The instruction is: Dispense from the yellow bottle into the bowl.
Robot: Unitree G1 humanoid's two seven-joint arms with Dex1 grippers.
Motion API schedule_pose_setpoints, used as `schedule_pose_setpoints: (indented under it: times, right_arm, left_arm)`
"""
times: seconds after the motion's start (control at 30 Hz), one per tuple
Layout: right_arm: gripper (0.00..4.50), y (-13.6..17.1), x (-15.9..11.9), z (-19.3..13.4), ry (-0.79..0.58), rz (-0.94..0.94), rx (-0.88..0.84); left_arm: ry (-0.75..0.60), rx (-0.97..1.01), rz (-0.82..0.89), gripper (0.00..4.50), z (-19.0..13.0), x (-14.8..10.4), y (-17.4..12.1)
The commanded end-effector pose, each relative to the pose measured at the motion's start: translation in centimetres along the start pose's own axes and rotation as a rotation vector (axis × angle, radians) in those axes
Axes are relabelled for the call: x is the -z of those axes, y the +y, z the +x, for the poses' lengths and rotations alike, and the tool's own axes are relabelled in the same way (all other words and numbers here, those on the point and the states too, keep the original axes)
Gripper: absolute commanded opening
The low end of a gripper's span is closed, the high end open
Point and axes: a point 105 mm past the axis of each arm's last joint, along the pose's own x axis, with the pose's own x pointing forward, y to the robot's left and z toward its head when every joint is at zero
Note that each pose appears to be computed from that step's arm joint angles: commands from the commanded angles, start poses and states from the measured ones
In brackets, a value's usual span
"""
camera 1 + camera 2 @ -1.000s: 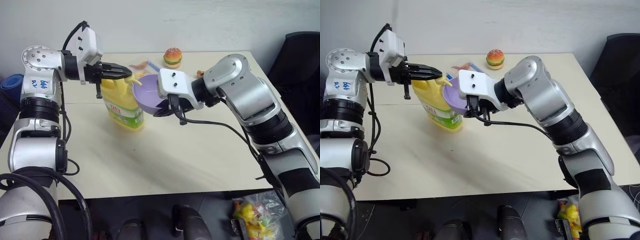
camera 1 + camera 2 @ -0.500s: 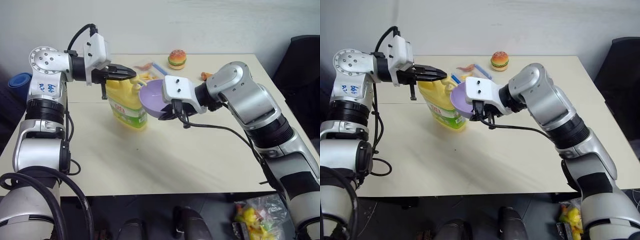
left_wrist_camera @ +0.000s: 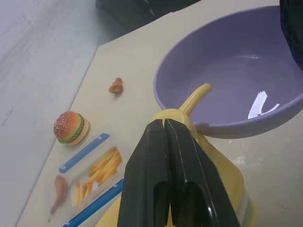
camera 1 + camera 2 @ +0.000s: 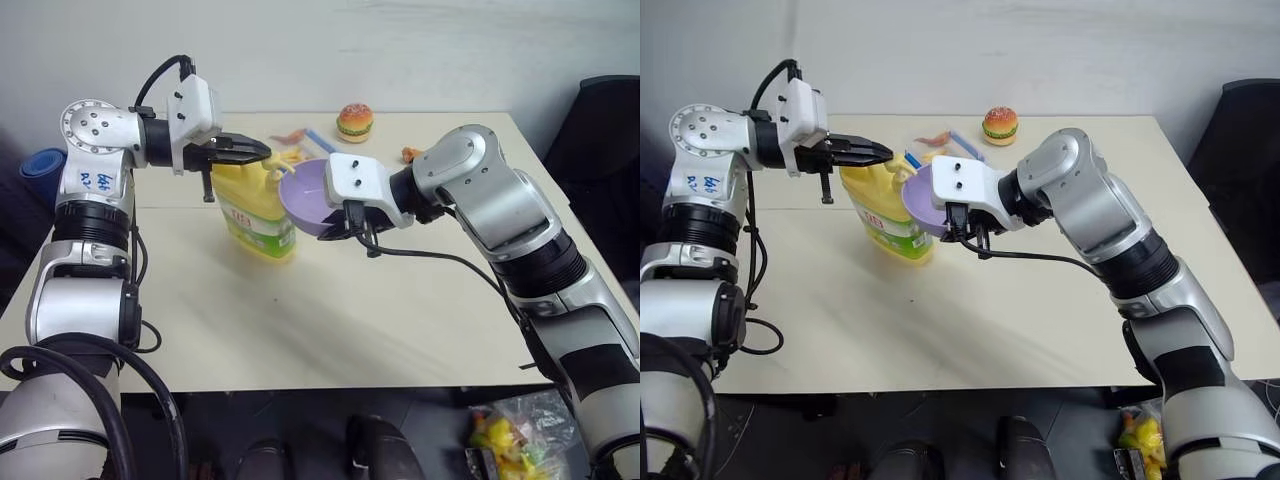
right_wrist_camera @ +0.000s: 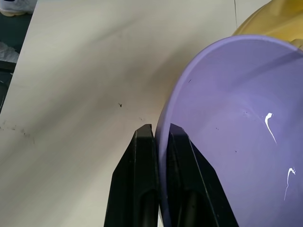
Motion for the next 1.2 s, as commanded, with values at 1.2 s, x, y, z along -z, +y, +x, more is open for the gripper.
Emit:
schedule_pose_setpoints:
  times: [1.2]
  right_arm:
    - [0.00, 0.2, -1.1, -0.7, -0.020, -0.062, 0.030]
  left_arm:
    - [-0.139, -0.070, -0.105, 0.09, -5.0, -6.6, 3.1]
